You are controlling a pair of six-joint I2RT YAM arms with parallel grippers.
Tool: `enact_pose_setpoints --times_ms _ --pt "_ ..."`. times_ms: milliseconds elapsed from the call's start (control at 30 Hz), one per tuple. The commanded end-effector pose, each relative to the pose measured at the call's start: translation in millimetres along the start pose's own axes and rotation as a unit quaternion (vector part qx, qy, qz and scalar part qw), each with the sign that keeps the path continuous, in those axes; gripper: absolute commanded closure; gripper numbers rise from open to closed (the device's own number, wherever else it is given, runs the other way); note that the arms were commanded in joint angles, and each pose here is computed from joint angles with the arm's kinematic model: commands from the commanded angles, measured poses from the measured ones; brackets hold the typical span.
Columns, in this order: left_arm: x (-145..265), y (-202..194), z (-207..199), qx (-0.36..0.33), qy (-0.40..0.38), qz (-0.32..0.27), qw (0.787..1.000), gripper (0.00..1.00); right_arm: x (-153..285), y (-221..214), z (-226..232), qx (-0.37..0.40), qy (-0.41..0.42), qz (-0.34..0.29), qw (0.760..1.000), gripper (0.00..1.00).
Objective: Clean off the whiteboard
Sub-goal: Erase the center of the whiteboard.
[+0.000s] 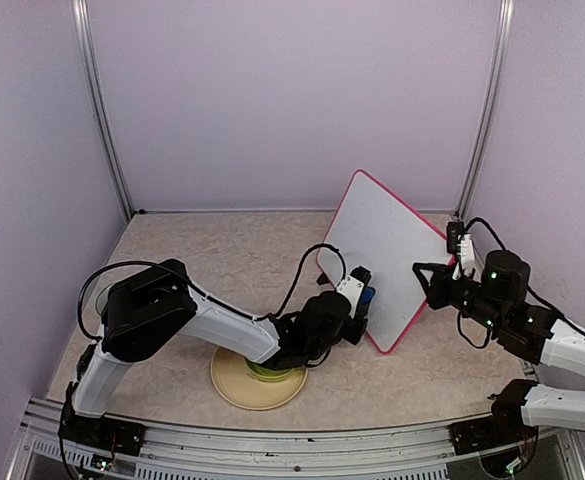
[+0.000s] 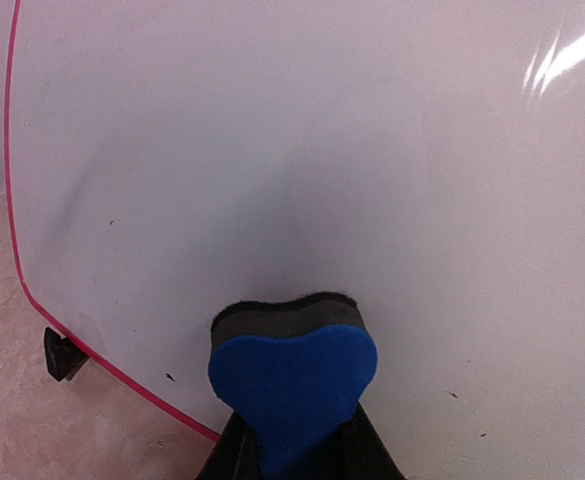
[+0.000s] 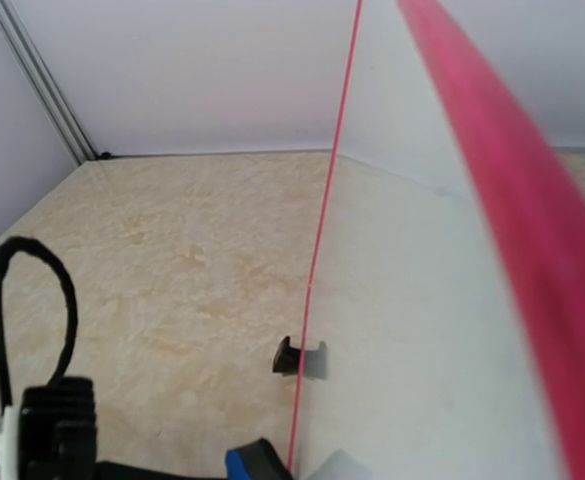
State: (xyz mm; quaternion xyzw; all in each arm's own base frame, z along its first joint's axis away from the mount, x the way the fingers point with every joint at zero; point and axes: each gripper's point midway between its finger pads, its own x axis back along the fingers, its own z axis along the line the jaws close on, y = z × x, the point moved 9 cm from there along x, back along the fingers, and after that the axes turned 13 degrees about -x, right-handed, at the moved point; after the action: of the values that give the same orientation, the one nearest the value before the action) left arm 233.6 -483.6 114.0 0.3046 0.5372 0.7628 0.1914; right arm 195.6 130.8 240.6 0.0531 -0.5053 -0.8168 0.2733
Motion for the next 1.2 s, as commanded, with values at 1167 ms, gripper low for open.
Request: enact_pose_setpoints --times_ms 1167 --pt "-13.4 -35.5 -28.7 -0.036 -0.014 0.040 0.998 1.00 36.1 9.3 8.7 -0.012 0.049 -0.023 0.998 1.00"
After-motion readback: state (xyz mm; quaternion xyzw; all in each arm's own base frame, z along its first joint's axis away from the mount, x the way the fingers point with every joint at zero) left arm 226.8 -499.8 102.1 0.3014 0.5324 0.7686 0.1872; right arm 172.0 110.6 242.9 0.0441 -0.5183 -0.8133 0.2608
